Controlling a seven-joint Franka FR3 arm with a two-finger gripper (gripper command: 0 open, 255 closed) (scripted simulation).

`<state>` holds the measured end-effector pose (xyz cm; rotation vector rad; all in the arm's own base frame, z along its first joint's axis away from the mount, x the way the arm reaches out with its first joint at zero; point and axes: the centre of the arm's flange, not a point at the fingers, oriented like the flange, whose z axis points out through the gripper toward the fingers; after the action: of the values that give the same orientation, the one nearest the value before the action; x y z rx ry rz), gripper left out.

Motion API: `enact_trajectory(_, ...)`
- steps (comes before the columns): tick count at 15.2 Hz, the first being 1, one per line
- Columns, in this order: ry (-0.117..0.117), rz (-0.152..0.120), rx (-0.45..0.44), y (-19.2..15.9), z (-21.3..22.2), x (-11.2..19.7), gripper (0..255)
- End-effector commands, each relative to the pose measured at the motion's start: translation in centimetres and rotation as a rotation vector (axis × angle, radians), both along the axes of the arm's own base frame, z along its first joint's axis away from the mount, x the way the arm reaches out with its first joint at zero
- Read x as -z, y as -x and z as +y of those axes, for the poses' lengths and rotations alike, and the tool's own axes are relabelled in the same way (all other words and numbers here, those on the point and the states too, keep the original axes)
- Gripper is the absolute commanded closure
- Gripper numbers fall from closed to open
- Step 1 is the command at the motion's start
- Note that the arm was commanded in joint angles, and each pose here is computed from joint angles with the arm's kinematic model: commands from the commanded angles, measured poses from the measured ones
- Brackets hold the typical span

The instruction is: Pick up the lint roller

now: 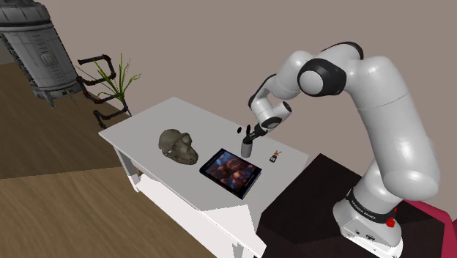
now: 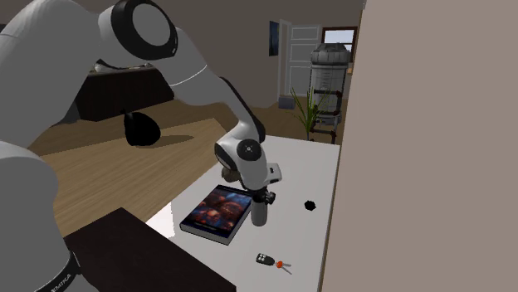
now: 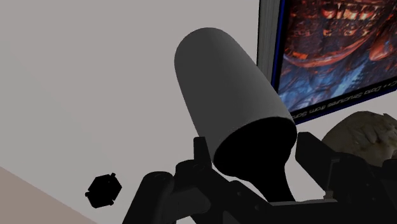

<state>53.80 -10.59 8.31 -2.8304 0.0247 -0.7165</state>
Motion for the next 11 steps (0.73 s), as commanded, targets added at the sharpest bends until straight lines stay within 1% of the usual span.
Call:
enact_trajectory(1, 0.0, 0.0, 0.0, 0.0, 0.0, -1.1, 255)
enact_trajectory(11, 0.0, 0.0, 0.0, 0.0, 0.0, -6.4, 255)
